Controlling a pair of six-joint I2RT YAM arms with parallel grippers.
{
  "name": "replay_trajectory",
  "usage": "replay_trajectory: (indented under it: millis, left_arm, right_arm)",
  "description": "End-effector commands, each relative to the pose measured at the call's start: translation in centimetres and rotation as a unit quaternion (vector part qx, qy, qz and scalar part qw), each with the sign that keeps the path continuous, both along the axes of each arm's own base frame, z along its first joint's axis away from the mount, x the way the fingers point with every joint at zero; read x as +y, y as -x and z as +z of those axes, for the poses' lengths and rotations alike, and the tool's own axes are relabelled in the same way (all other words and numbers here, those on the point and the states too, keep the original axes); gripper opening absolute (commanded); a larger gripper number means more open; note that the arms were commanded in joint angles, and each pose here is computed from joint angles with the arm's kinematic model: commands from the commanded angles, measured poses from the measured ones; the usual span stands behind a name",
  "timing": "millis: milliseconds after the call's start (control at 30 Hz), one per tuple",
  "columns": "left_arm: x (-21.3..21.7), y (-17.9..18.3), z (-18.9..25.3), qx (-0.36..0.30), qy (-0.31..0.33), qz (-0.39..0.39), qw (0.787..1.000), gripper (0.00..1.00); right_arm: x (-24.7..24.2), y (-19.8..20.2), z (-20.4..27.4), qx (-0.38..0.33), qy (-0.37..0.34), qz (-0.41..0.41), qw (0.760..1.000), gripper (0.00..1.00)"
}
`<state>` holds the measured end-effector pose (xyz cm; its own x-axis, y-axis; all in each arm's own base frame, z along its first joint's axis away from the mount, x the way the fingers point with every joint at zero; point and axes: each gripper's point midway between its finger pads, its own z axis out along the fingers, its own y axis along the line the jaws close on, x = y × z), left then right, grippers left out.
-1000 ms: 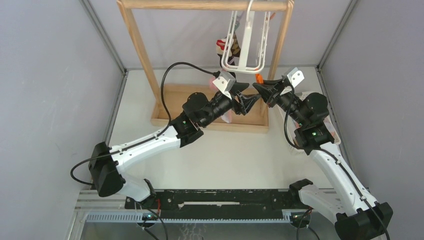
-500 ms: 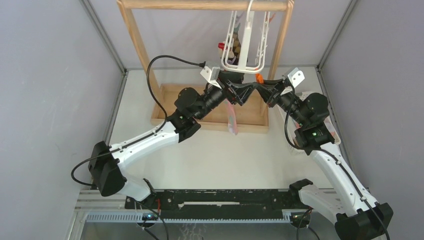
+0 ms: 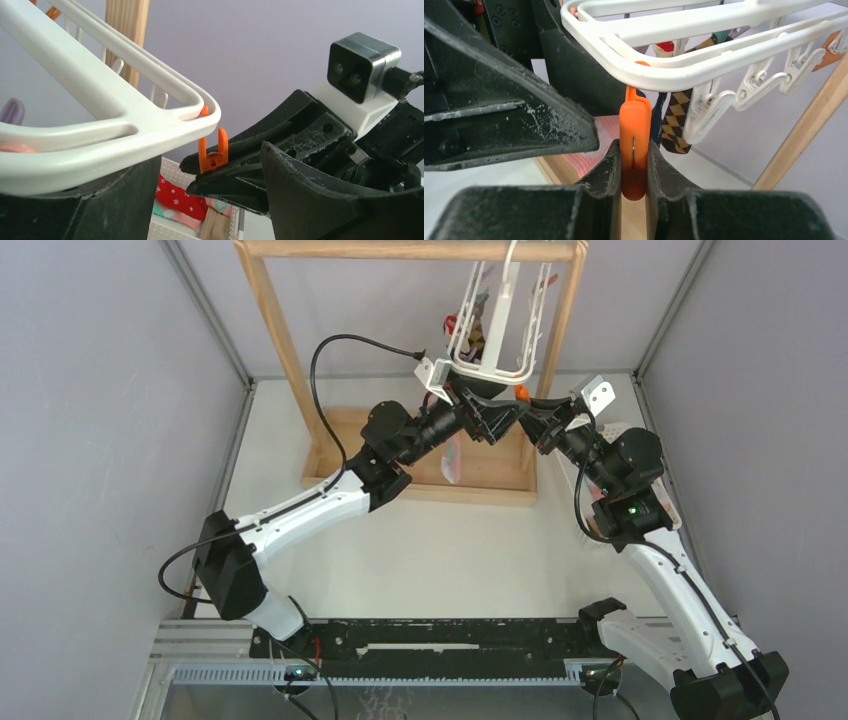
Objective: Clip the socks to the hanger
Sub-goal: Open the clamp at the hanger.
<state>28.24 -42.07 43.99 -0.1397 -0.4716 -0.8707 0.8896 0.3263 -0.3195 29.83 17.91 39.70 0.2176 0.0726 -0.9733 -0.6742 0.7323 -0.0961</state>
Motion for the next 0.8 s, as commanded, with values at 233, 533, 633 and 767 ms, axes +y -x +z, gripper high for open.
replay_trajectory:
  millis: [233, 533, 633, 767]
  left_arm:
    - [-0.23, 0.17, 3.91, -0.029, 0.042, -0.012, 0.999, 0.74]
    - [-0.20, 0.20, 3.71, -0.024, 0.045, -0.012, 0.999, 0.39]
    - [-0.21, 0.50, 3.98, -0.019, 0.051, -0.020, 0.998, 0.18]
    - [-0.25, 1.03, 4.22, -0.017, 0.058, -0.034, 0.998, 0.00]
  right_arm:
    - [0.75, 0.83, 1.64, -0.012, -0.010, 0.023, 1.000, 0.00]
    - [0.96, 0.92, 1.55, -0.011, -0.009, 0.026, 1.000, 0.00]
    - [1.06, 0.83, 1.40, -0.010, -0.008, 0.026, 1.000, 0.00]
    - [1.15, 0.78, 1.32, -0.009, -0.008, 0.027, 1.000, 0.00]
